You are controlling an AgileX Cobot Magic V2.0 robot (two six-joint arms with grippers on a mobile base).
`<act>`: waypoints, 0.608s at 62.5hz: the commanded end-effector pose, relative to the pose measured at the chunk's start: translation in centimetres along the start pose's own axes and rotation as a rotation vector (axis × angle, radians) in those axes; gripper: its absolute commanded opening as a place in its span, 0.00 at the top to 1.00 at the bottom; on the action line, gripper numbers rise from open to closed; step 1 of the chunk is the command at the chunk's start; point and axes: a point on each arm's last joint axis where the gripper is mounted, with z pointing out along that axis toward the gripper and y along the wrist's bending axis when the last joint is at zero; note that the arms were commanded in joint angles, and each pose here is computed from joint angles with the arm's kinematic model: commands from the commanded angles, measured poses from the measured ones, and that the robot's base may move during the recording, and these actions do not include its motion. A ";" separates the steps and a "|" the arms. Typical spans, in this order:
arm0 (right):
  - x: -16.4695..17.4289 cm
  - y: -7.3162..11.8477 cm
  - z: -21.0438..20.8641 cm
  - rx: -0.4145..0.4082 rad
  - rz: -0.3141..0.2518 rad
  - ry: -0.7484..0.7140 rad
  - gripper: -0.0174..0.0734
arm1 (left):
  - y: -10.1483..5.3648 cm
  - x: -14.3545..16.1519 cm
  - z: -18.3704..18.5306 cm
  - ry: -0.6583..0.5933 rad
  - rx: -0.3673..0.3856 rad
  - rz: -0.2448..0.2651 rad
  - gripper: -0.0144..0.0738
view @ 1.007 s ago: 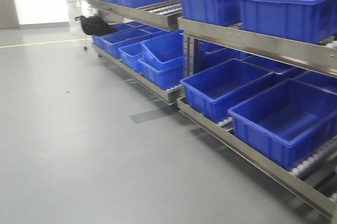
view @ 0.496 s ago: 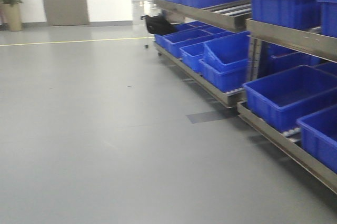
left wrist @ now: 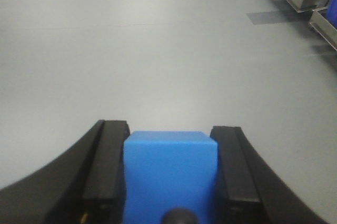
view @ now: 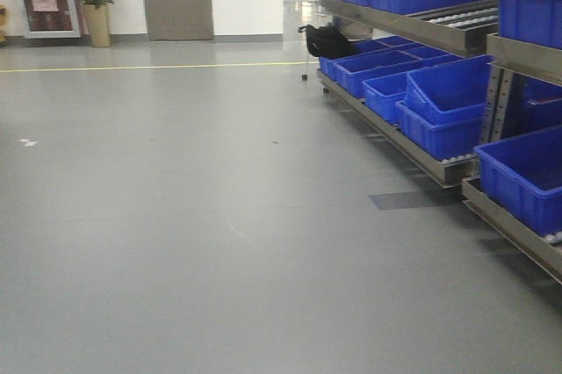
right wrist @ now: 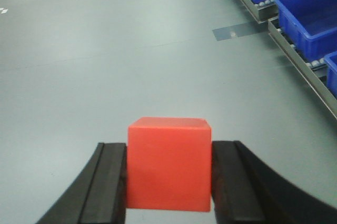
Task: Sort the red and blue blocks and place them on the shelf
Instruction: 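Turn and drive the base along the aisle carrying both cubes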
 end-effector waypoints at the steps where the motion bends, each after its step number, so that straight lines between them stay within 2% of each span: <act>1: -1.7 0.2 -0.5 -0.006 -0.013 -0.119 0.75 | -0.3 -1.4 -0.4 -0.097 0.030 0.006 0.70; 38: -1.6 0.2 -0.5 -0.006 -0.013 -0.117 0.75 | -0.3 -1.4 -0.4 -0.097 0.030 0.006 0.70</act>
